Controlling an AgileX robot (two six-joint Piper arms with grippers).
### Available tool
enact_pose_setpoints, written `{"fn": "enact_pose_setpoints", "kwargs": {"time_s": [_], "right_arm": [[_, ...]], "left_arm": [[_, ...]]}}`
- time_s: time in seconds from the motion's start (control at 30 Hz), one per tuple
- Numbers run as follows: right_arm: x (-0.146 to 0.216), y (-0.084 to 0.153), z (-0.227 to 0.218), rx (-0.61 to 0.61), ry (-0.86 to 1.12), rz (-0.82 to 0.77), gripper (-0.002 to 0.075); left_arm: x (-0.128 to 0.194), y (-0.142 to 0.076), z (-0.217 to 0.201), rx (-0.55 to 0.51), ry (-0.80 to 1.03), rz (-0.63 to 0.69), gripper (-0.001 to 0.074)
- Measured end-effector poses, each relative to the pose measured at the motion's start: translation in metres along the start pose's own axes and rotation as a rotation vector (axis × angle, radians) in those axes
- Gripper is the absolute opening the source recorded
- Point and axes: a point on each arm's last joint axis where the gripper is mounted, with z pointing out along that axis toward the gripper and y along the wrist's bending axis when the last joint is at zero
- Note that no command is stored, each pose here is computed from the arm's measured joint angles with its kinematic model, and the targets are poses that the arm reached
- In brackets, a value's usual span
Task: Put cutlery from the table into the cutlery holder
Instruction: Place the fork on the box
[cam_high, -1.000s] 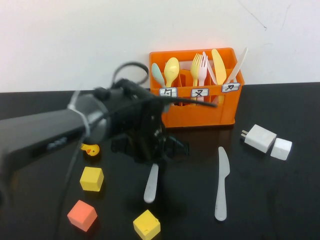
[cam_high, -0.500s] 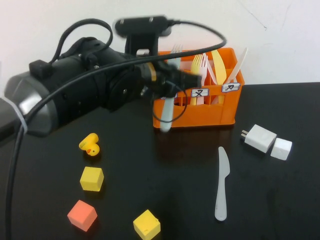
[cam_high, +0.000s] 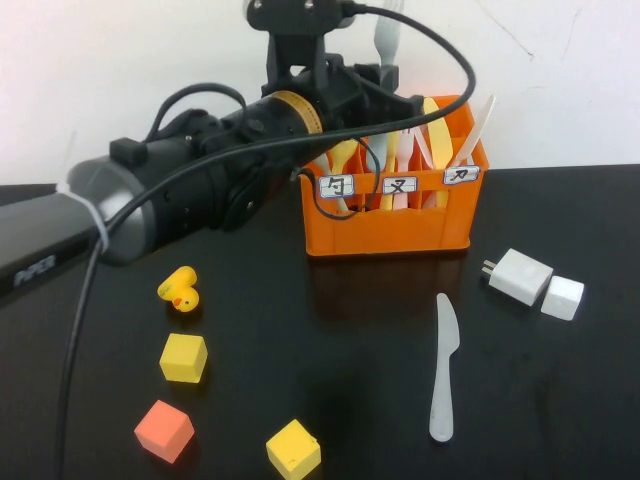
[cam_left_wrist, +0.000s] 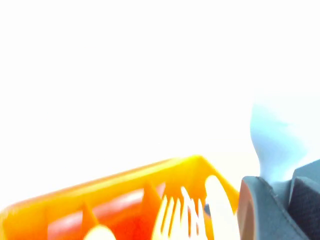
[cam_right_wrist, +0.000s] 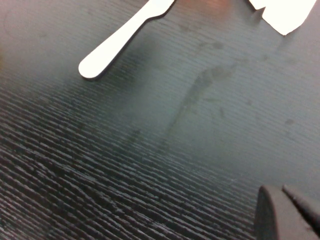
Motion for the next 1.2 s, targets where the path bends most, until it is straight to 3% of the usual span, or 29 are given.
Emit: {"fn": "enact_pose_setpoints", "kwargs": {"time_s": [0.33, 0.63, 0.93, 1.07, 1.2], "right_arm": [[0.000, 0.000, 0.000, 0.000, 0.000, -0.001, -0.0002], [0.003, 0.001, 0.002, -0.005, 0.010, 0.003, -0.0002], [0.004, 0.001, 0.002, -0.006, 0.012, 0.000, -0.0002], [0.004, 0.001, 0.002, -0.006, 0.012, 0.000, -0.0002], [0.004, 0.000, 0.002, -0.003, 0.010, -0.002, -0.0002]], "left_arm": [[0.024, 0.032, 0.030, 0.150, -0.256, -0.030, 0.0087], [0.059, 0.045, 0.046, 0.146, -0.254, -0.033, 0.0087], [0.067, 0.049, 0.049, 0.108, -0.220, 0.025, 0.0090], [0.067, 0.050, 0.049, 0.102, -0.219, 0.048, 0.0138], [0.067, 0.050, 0.049, 0.098, -0.218, 0.041, 0.0246]]}}
